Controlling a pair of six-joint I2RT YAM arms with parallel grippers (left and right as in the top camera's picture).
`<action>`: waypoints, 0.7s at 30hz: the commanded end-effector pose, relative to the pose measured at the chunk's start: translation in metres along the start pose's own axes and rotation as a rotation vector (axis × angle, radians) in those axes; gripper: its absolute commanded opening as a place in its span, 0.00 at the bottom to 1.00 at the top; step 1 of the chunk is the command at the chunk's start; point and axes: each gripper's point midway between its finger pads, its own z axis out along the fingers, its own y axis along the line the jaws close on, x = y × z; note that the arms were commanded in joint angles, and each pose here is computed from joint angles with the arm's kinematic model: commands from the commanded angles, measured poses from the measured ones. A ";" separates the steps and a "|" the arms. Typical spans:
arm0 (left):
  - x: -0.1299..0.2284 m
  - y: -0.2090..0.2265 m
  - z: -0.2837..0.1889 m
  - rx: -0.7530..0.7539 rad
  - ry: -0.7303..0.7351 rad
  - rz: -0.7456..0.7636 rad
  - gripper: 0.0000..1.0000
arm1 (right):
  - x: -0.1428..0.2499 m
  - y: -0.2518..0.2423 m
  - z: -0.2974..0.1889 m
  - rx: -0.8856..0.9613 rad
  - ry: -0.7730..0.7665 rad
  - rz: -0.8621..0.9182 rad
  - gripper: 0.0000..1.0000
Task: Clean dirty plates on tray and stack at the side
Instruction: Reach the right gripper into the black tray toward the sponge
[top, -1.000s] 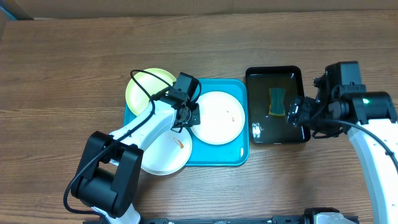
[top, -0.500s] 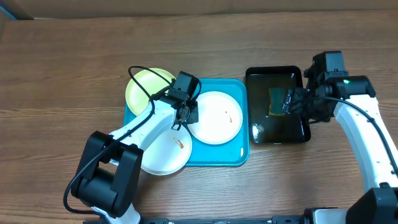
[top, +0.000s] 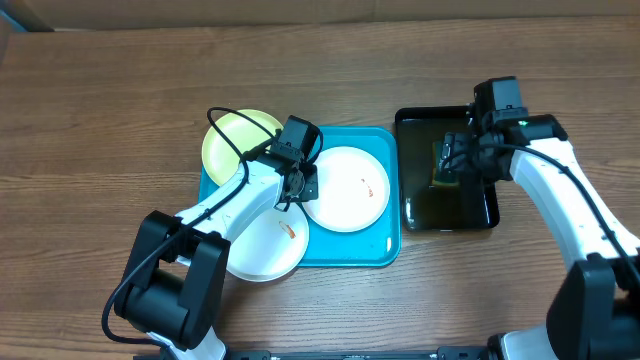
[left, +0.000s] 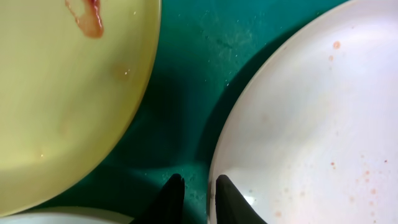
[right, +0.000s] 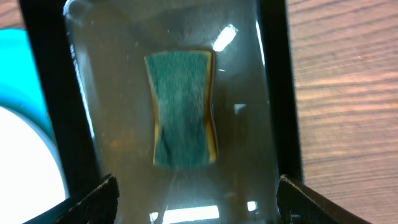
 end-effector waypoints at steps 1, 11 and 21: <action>-0.002 -0.004 0.003 0.005 -0.003 0.026 0.22 | 0.005 -0.004 0.023 0.026 0.027 -0.003 0.84; -0.005 -0.007 0.009 0.011 -0.013 0.026 0.23 | 0.018 0.000 0.070 0.022 0.122 -0.009 0.83; -0.007 -0.007 0.009 0.014 -0.021 0.025 0.26 | 0.041 0.001 0.081 0.007 0.212 -0.004 0.20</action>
